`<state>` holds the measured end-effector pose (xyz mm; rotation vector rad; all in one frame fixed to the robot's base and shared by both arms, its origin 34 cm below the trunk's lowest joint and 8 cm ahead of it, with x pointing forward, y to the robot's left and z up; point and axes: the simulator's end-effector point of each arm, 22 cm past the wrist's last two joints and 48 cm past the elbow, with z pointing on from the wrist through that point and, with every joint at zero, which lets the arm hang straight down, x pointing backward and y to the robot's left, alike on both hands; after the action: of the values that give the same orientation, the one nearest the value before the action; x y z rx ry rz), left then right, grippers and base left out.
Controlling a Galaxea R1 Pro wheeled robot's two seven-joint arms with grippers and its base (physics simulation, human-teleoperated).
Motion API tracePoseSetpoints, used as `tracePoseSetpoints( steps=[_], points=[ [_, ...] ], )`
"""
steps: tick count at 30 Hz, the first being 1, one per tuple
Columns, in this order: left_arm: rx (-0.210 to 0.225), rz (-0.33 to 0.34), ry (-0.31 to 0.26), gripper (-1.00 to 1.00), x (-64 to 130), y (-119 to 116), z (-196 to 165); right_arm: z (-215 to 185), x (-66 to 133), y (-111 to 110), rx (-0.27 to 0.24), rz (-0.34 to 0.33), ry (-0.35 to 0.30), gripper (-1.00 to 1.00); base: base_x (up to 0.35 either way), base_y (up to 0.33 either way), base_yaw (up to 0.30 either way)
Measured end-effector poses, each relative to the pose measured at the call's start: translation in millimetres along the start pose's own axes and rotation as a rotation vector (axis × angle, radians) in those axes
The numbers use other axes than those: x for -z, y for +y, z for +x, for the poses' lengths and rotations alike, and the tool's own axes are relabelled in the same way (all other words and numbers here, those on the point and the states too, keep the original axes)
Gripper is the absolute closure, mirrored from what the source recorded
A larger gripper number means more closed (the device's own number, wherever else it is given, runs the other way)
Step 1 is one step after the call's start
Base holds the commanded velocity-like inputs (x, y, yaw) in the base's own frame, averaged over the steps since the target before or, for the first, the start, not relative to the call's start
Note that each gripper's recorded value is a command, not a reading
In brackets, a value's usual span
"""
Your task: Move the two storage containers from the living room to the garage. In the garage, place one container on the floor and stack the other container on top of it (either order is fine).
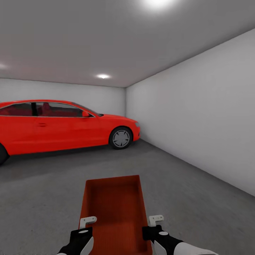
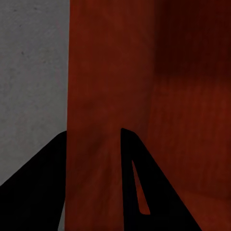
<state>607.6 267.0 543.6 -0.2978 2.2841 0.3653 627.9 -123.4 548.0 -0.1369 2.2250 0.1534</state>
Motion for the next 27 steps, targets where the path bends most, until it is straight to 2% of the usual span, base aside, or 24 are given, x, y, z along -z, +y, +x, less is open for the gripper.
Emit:
tracePoseSetpoints(
  steps=[27],
  points=[
    [-0.002,0.0,0.004,1.0,-4.9,0.1,7.6,7.6,-4.0,0.8,0.0,0.0,0.004,1.0,0.0,0.0,0.0]
  ],
)
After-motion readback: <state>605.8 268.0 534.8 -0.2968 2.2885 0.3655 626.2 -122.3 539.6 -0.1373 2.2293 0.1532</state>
